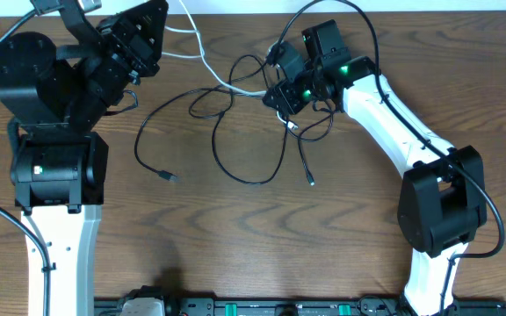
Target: Untangle cables
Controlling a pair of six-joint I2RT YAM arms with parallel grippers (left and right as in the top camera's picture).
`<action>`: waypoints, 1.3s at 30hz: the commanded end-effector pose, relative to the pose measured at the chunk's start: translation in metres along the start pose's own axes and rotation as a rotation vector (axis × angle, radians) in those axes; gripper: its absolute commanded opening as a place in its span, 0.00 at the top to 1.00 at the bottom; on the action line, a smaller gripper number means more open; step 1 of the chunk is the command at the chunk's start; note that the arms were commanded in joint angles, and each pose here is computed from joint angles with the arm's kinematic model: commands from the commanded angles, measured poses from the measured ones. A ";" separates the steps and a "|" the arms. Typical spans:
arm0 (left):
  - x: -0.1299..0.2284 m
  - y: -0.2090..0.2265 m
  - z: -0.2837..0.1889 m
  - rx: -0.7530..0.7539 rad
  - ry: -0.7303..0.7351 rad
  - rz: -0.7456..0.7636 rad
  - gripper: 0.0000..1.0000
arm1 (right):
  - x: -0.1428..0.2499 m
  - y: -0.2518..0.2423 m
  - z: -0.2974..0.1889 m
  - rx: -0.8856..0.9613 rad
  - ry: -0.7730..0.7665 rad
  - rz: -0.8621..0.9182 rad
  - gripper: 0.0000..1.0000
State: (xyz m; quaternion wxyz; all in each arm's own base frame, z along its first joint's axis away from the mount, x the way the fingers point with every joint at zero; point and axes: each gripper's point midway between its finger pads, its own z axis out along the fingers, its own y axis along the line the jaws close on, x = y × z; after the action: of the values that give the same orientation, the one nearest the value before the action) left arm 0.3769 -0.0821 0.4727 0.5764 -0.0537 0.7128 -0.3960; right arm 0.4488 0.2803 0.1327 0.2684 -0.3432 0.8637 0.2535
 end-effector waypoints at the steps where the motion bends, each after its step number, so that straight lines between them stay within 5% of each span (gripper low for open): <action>1: -0.009 -0.015 -0.007 0.033 -0.018 0.042 0.93 | -0.006 0.007 -0.005 -0.007 -0.015 0.032 0.87; 3: -0.009 -0.015 -0.007 0.031 -0.016 0.041 0.93 | -0.009 0.008 -0.012 -0.003 -0.023 0.059 0.99; 15: 0.000 -0.008 -0.007 0.007 0.017 0.049 0.93 | -0.064 0.040 -0.144 0.064 -0.249 0.033 0.99; 23: 0.002 -0.006 -0.007 -0.001 0.027 0.041 0.93 | -0.073 0.006 -0.173 0.274 -0.351 0.357 0.99; 30: 0.038 0.009 0.001 -0.052 0.160 -0.029 0.93 | -0.077 0.070 -0.159 -0.001 -0.304 0.019 0.99; 39: 0.104 0.015 0.024 -0.076 0.379 -0.112 0.93 | -0.069 0.124 -0.145 -0.251 -0.267 -0.104 0.98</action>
State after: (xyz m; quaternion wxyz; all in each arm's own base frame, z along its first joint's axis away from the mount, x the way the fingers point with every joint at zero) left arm 0.3713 -0.1281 0.3846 0.4216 -0.0563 0.8129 -0.3979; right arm 0.3773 0.2843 0.3164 0.3729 -0.3311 0.7958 0.3435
